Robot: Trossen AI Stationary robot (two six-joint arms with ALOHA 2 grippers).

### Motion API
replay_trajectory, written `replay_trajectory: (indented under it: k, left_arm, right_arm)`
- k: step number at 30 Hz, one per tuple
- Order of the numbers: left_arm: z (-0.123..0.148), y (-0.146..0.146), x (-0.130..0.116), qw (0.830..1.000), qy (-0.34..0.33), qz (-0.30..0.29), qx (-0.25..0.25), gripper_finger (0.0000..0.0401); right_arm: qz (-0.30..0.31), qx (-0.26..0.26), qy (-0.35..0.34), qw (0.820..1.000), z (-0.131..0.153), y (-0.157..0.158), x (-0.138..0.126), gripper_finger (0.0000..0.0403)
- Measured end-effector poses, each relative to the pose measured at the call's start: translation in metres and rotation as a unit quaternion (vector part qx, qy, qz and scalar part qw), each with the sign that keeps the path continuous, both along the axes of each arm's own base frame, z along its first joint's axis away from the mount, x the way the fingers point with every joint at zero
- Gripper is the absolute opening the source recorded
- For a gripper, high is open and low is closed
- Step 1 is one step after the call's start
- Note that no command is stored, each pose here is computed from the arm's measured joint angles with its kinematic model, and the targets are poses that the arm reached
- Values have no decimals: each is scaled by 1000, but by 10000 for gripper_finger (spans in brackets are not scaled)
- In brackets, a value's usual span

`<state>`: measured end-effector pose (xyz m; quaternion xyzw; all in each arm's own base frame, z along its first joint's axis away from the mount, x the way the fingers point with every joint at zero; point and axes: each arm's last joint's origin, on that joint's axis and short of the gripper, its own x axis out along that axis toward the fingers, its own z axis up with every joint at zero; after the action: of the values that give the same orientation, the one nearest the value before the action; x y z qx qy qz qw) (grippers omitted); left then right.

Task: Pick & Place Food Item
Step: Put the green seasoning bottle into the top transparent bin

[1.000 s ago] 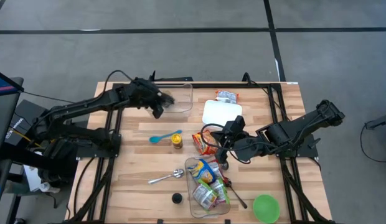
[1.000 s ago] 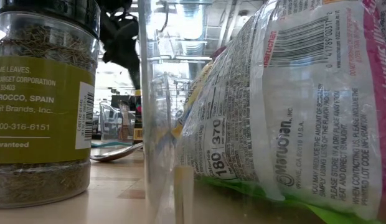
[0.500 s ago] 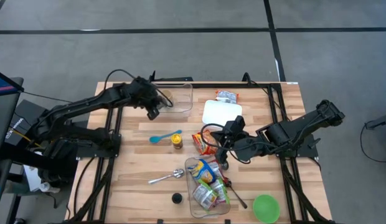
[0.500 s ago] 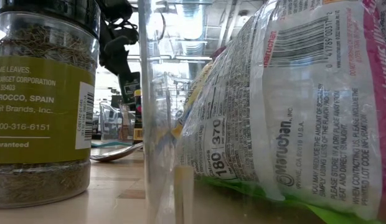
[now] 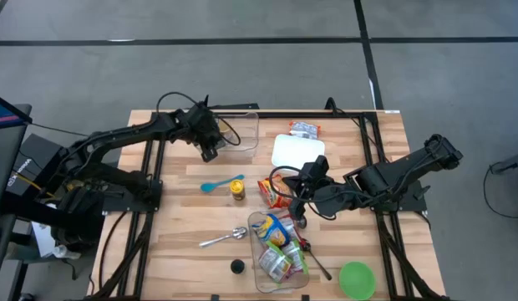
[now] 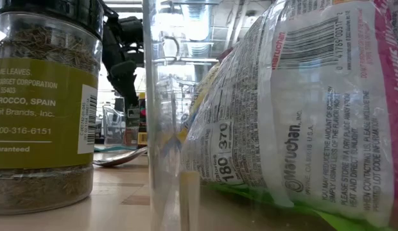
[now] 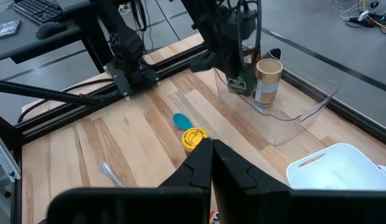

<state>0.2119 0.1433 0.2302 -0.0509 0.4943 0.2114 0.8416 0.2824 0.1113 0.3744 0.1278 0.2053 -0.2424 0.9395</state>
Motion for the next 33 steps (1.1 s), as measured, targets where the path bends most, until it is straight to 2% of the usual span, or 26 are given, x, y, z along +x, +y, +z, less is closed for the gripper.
replay_trajectory:
  k: [15,33]
  left_arm:
    - [-26,9,12,999,40,-12,-21,135]
    - [-27,10,13,999,35,-7,-20,139]
  right_arm:
    - [0,0,0,1000,0,0,0,1]
    - [0,0,0,1000,0,0,0,1]
